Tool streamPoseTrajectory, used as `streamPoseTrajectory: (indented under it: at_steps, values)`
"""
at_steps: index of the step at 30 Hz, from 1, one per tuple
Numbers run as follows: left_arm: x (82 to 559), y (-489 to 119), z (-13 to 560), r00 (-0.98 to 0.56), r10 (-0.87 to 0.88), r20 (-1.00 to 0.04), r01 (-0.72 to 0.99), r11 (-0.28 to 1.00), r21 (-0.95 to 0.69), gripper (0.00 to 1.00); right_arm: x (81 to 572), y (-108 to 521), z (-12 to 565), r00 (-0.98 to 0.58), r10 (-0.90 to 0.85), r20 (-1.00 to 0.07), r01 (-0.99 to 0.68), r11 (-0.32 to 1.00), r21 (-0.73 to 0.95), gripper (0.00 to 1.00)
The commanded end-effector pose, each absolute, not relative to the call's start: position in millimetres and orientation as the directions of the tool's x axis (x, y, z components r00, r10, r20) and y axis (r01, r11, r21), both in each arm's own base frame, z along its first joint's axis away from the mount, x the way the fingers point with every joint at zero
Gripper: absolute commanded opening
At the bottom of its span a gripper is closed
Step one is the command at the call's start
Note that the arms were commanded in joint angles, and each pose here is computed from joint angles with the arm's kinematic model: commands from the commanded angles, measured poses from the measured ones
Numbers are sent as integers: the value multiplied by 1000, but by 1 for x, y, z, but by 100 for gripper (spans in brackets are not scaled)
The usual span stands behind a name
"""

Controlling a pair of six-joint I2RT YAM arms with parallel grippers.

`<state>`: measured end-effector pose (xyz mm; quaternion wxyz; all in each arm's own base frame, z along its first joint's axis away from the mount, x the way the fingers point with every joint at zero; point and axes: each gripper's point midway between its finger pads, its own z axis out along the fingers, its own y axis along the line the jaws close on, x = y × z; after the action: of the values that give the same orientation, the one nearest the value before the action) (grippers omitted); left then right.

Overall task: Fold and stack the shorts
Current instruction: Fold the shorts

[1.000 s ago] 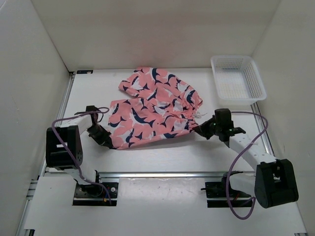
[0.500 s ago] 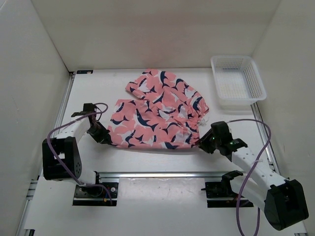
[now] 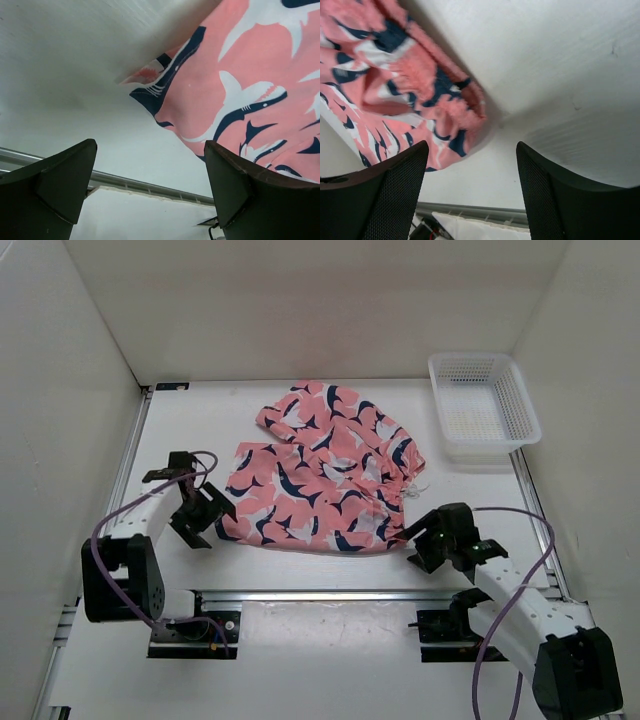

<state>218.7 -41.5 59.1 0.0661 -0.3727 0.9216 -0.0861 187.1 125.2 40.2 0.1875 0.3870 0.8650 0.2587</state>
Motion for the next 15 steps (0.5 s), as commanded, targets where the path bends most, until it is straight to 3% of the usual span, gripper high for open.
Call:
streamPoseTrajectory:
  at_steps: [1,5,10,11,12,15]
  values:
    - [220,-43,44,-708,-705,-29,-690,701,-180,100,189,141,42,-627,779,-21,573,479,665,74]
    - [226,-43,23,-717,-698,0,-690,708,-151,99,191,143,35,-637,771,-11,580,489,651,73]
    - [233,-50,10,-724,-690,24,-686,716,-130,80,201,146,29,-637,770,-8,586,491,645,66]
    - [238,-50,9,-724,-690,17,-685,716,-137,74,204,145,27,-633,774,-12,592,494,637,65]
    - [239,-50,6,-729,-684,18,-680,723,-122,60,205,145,26,-633,774,-10,595,495,634,62]
    - [251,-52,9,-729,-684,0,-679,723,-127,24,222,142,29,-624,779,-66,580,517,630,23]
